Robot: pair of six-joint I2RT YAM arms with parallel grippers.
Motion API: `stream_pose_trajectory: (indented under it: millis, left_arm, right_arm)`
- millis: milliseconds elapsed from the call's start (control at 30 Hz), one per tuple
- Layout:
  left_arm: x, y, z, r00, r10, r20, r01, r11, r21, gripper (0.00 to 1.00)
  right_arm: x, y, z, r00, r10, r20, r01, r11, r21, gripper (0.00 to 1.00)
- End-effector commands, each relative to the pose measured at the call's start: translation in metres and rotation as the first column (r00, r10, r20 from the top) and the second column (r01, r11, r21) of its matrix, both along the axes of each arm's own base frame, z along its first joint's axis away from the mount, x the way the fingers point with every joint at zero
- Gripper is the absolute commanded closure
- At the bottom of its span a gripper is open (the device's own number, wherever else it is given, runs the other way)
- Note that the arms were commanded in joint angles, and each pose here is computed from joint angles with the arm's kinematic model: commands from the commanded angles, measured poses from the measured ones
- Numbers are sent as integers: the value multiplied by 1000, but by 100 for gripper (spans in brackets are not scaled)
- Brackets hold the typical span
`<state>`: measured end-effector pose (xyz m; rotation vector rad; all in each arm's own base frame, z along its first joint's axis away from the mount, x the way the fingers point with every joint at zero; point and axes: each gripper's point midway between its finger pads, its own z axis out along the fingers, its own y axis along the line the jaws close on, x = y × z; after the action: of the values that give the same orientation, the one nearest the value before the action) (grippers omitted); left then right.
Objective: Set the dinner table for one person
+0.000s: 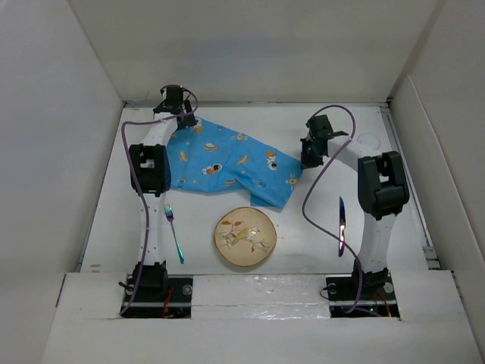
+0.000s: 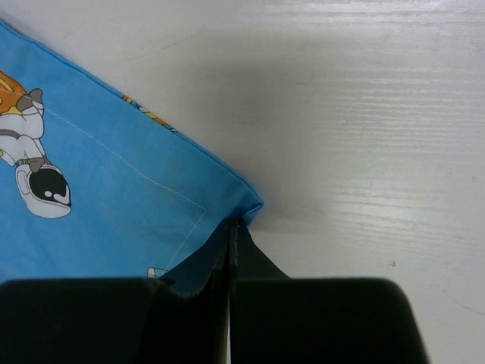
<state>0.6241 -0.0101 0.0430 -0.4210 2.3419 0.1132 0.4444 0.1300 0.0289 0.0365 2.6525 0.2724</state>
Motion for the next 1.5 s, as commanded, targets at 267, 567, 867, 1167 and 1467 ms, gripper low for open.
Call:
stream_pose_trajectory:
  millis: [267,567,867,1167,1467]
  left_arm:
    - [2,-33,-8,987,-152,-48,149,987,-58,29]
    - [-19,-13,-19,989,-117,-92,110,991,-73,100]
    - [-28,-17,58,995,-43,92,55,989,-135,100]
    - [-75,9,44,999,35,5,-34,997,-62,100]
    - [-106,30,31,997,74,-32,-75,997,-36,100]
  right_arm:
    - [6,4,43,982,-32,187,23,999,45,100]
    - [23,-4,82,948,-77,308,49,994,99,100]
    - [9,-26,38,982,-103,157,107,994,-11,63]
    - [10,3,23,998,-14,64,8,995,96,39]
    - [6,22,-4,1000,-21,14,19,991,130,38]
